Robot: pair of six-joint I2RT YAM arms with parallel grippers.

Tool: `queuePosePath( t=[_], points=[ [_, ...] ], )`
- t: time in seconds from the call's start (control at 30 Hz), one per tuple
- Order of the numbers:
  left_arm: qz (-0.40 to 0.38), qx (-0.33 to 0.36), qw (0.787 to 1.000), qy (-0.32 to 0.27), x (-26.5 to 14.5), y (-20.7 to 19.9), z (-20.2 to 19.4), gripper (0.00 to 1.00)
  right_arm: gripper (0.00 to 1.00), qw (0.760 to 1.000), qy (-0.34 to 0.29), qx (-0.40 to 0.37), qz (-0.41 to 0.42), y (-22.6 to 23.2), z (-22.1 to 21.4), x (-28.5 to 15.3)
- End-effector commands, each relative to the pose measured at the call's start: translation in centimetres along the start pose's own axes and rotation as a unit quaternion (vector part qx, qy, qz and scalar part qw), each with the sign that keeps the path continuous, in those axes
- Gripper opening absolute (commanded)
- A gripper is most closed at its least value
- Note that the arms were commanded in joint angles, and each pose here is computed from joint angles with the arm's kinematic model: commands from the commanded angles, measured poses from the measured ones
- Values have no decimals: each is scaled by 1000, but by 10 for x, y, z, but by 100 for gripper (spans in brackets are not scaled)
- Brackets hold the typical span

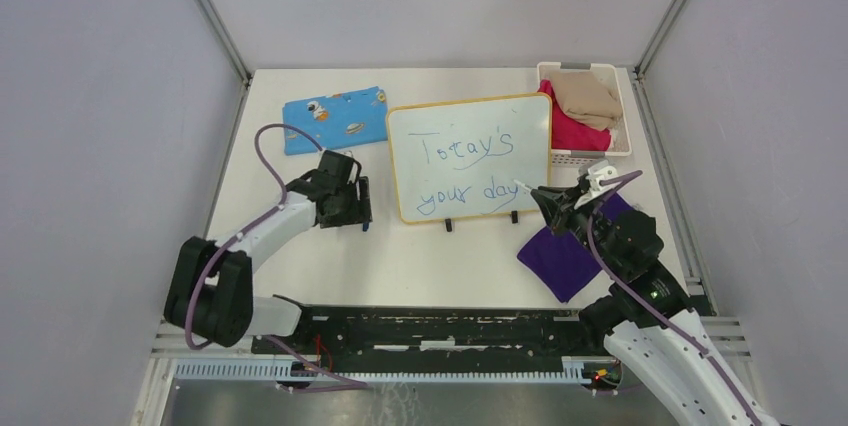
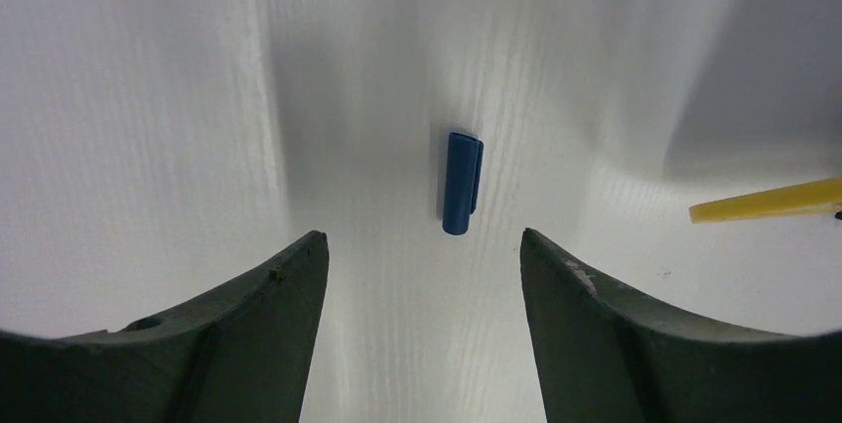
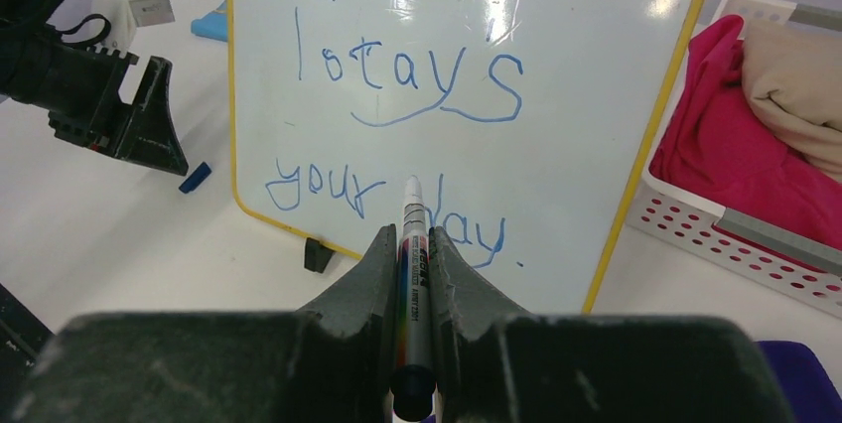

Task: Write a sentence on the whiteboard
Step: Write a sentence on the whiteboard, then close the whiteboard marker at the center of the board.

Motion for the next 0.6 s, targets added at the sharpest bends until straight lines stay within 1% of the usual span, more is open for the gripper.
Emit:
queuePosePath(
  t=[0.0,0.3,0.57],
  points=[
    [-4,14,1000,16,13,-18,5,73,0,1000,-12,-17,-14,-5,5,5],
    [38,53,997,34,31,-20,12,66,0,999,-7,-28,-22,-6,7,8],
    [63,86,993,56,41,-19,14,55,0,999,-10,-32,-31,-8,6,9]
  ],
)
Point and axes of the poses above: each gripper's point midway between its finger pads, its own x axis out along the fingers, its own y axis along the line the jaws close on, z = x × y, the point moved 5 cm from there along -x, back along the fingers, and after that the axes turned 3 degrees about -x, right-handed, at the moved point
